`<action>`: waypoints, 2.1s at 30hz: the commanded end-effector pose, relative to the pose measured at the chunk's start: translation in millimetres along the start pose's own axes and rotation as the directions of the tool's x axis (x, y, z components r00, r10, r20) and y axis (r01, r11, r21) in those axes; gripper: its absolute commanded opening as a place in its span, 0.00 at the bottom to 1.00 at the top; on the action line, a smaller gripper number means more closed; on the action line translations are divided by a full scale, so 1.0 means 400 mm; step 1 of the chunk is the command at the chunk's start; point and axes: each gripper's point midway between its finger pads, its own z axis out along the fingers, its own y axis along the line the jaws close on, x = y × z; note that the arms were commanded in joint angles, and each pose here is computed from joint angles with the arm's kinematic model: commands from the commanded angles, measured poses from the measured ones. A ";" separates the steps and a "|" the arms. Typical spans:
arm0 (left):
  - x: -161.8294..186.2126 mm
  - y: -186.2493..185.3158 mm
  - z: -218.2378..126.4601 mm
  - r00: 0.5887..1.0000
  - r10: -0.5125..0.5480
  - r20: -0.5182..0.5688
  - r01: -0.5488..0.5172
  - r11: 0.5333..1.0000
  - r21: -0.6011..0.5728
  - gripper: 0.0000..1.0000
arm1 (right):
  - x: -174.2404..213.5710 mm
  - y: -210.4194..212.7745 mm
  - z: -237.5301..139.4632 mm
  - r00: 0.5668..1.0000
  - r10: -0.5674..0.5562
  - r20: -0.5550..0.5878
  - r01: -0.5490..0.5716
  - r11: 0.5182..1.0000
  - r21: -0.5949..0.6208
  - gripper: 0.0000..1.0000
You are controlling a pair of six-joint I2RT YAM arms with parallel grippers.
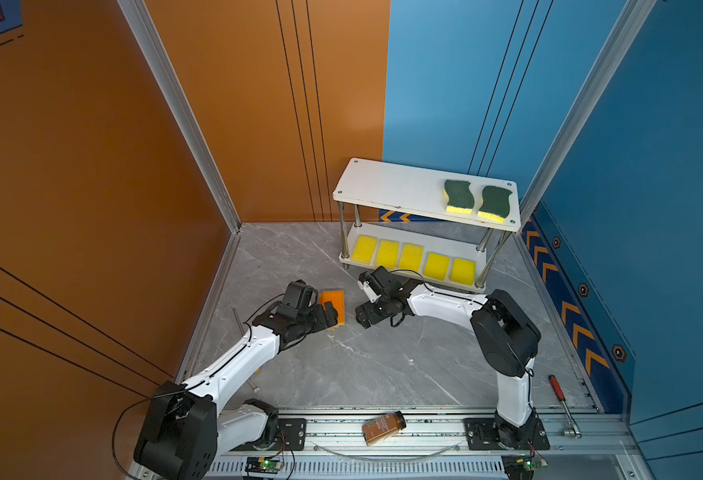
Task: Place and organize the cleaning sponges onto the shelf
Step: 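Lower the left gripper onto the orange sponge stack while the right gripper hovers nearby, then close the left gripper on the top orange sponge and lift it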
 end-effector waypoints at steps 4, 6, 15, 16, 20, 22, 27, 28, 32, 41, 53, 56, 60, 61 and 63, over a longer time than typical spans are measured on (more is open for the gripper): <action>-0.016 -0.037 0.007 0.990 0.140 -0.016 -0.141 0.988 -0.063 0.98 | -0.013 -0.084 -0.080 0.994 0.083 0.065 -0.085 0.996 0.031 0.93; -0.017 -0.046 0.009 0.985 0.174 -0.018 -0.175 0.981 -0.089 0.98 | -0.006 -0.099 -0.085 0.993 0.096 0.065 -0.099 0.994 0.041 0.93; -0.013 -0.052 0.037 0.973 0.224 -0.060 -0.231 0.959 -0.167 0.98 | 0.002 -0.110 -0.086 0.993 0.104 0.063 -0.107 0.993 0.052 0.93; -0.012 -0.052 0.038 0.971 0.231 -0.064 -0.238 0.955 -0.176 0.98 | 0.005 -0.110 -0.085 0.993 0.104 0.060 -0.107 0.993 0.053 0.93; -0.012 -0.050 0.044 0.968 0.239 -0.072 -0.249 0.947 -0.201 0.98 | 0.007 -0.111 -0.081 0.993 0.104 0.056 -0.107 0.993 0.053 0.93; -0.012 -0.052 0.047 0.967 0.243 -0.072 -0.252 0.946 -0.205 0.98 | 0.008 -0.111 -0.079 0.993 0.105 0.054 -0.108 0.993 0.054 0.93; -0.012 -0.062 0.053 0.966 0.249 -0.076 -0.260 0.942 -0.211 0.98 | 0.012 -0.112 -0.075 0.993 0.107 0.052 -0.110 0.992 0.054 0.93; -0.010 -0.060 0.056 0.964 0.252 -0.082 -0.264 0.940 -0.216 0.98 | 0.015 -0.113 -0.072 0.993 0.108 0.049 -0.111 0.992 0.055 0.93; -0.008 -0.060 0.066 0.963 0.252 -0.091 -0.267 0.937 -0.227 0.98 | 0.017 -0.114 -0.071 0.993 0.109 0.048 -0.112 0.992 0.059 0.93; -0.007 -0.073 0.074 0.947 0.302 -0.114 -0.322 0.908 -0.269 0.98 | 0.024 -0.119 -0.070 0.993 0.110 0.045 -0.113 0.991 0.066 0.93; 0.003 -0.064 0.084 0.940 0.313 -0.133 -0.340 0.888 -0.309 0.96 | 0.028 -0.121 -0.068 0.993 0.111 0.044 -0.114 0.991 0.069 0.93; 0.003 -0.060 0.085 0.941 0.312 -0.134 -0.339 0.886 -0.317 0.94 | 0.030 -0.122 -0.066 0.993 0.111 0.043 -0.114 0.991 0.068 0.93; 0.000 -0.059 0.087 0.943 0.305 -0.129 -0.331 0.885 -0.326 0.91 | 0.029 -0.122 -0.067 0.993 0.113 0.044 -0.116 0.991 0.068 0.93; -0.001 -0.058 0.086 0.946 0.300 -0.126 -0.325 0.886 -0.329 0.91 | 0.028 -0.122 -0.067 0.993 0.113 0.044 -0.116 0.991 0.068 0.93; -0.002 -0.053 0.086 0.950 0.288 -0.120 -0.312 0.887 -0.341 0.89 | 0.031 -0.122 -0.066 0.993 0.113 0.043 -0.115 0.991 0.069 0.93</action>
